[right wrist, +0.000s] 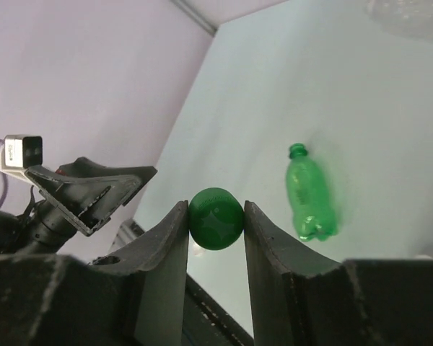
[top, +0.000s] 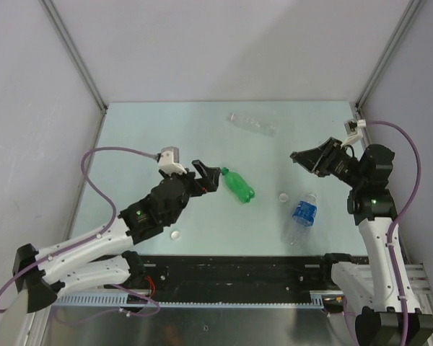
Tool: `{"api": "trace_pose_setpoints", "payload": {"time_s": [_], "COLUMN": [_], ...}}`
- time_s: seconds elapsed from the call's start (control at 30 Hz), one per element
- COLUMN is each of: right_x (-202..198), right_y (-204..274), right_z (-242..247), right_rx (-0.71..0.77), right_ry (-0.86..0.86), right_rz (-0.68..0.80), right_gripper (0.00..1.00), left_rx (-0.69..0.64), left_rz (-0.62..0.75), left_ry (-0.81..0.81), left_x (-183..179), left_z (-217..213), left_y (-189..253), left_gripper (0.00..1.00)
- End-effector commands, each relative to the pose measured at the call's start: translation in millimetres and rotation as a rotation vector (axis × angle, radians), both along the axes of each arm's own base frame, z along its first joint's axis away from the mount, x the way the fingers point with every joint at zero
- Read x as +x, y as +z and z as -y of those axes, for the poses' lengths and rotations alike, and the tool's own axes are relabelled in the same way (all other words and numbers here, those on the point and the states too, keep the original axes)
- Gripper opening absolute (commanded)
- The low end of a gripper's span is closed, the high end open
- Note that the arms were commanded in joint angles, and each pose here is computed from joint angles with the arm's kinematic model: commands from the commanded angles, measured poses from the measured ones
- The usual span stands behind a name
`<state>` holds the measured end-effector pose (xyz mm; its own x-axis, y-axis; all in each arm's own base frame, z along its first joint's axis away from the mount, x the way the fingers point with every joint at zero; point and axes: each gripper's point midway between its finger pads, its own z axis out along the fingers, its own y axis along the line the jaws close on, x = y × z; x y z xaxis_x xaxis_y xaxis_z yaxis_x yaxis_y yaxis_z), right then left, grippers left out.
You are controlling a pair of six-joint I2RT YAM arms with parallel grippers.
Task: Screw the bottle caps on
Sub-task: Pick up the plastic bottle at the center of the board.
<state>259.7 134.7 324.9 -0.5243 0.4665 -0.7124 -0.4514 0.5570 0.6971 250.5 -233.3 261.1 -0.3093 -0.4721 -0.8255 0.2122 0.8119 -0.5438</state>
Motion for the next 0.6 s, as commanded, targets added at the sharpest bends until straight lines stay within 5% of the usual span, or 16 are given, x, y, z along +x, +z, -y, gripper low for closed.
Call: {"api": "trace_pose_setpoints", "payload": {"time_s": [0.0,0.37,0.57], "right_x": [8.2,7.3,8.3], "right_y": [-0.1,-13.5,-25.9], "right_z": [21.7,41.3,46.6], "right_rx": [-0.095,-0.194,-0.227], "right_ry": [-0.133,-0.240,-0.258], "right_rz": [0.038,0.013,-0.026], "right_gripper": [0.28,0.31,0.31], "left_rx": [-0.111,-0.133,-0.150], "left_rz": [-0.175,-0.571,-0.734], "left_ry": [0.032,-0.247,-0.238], "left_x": [10.5,53.7,48.6], "left_z": [8.5,99.3,113.1], "left_y": [-21.4,-93.9,-140.7], "left_gripper": [0.99,1.00,1.00]}}
